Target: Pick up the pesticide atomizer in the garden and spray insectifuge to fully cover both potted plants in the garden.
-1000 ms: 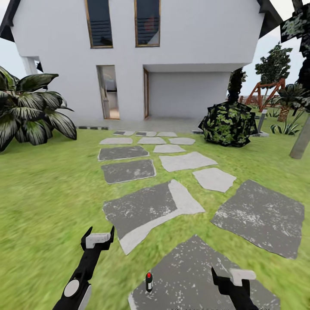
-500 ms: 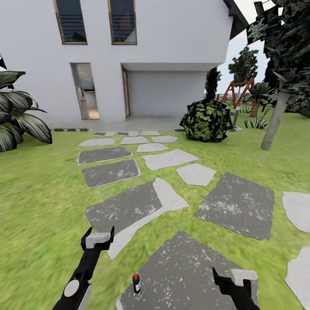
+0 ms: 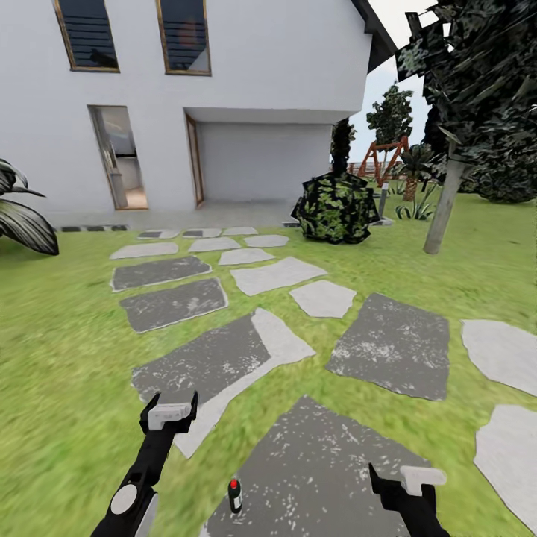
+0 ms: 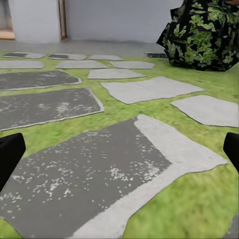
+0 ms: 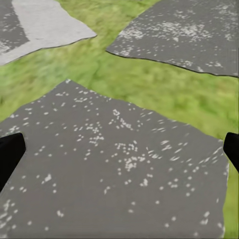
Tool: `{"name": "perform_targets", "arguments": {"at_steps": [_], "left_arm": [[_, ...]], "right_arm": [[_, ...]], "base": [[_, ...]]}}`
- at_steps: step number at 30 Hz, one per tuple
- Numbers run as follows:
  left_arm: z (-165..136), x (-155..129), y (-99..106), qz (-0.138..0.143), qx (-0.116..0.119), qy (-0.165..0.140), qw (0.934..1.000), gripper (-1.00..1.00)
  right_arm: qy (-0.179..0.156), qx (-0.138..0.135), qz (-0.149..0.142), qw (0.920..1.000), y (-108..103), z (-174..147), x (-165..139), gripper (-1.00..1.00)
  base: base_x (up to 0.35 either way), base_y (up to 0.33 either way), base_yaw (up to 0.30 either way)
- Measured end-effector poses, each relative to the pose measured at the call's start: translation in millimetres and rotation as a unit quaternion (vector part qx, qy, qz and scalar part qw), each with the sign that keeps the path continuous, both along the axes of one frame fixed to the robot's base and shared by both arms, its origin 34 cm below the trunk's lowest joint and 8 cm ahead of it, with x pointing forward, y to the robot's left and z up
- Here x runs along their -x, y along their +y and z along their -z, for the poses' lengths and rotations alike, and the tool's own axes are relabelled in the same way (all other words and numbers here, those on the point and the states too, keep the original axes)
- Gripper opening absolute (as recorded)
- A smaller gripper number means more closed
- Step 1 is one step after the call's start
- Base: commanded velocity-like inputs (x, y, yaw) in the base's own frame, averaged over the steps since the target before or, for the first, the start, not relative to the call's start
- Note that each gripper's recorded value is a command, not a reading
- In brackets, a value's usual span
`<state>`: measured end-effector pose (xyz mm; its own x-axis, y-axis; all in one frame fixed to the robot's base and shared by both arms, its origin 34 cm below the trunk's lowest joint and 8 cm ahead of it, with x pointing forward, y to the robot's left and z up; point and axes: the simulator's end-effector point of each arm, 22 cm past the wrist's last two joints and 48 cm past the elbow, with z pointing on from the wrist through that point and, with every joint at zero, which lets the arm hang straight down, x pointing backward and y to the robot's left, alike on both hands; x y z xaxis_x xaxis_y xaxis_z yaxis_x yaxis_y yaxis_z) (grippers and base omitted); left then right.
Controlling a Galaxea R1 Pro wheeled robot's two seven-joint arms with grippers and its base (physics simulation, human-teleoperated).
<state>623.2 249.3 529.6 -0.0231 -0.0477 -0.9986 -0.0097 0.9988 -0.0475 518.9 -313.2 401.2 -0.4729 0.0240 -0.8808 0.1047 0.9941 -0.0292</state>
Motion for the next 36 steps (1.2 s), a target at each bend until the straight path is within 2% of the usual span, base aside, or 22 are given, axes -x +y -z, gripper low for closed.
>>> {"name": "perform_targets", "arguments": {"at_steps": [5,20,36], "left_arm": [[-0.1,-0.1,0.0,0.000,0.000,0.000,1.0000,1.00],[-0.1,-0.1,-0.1,0.000,0.000,0.000,1.0000,1.00],[-0.1,-0.1,0.6,-0.001,0.000,0.000,1.0000,1.00]], "right_arm": [[0.000,-0.001,-0.001,1.0000,0.3,0.2,0.1,1.00],[0.000,0.000,0.001,1.0000,-0.3,0.1,0.2,1.00],[0.001,-0.001,0.005,1.0000,-4.2,0.5,0.9,1.00]], "base": [[0.000,0.313,-0.148],[0.000,0.253,-0.271],[0.000,0.022,-0.276]]}}
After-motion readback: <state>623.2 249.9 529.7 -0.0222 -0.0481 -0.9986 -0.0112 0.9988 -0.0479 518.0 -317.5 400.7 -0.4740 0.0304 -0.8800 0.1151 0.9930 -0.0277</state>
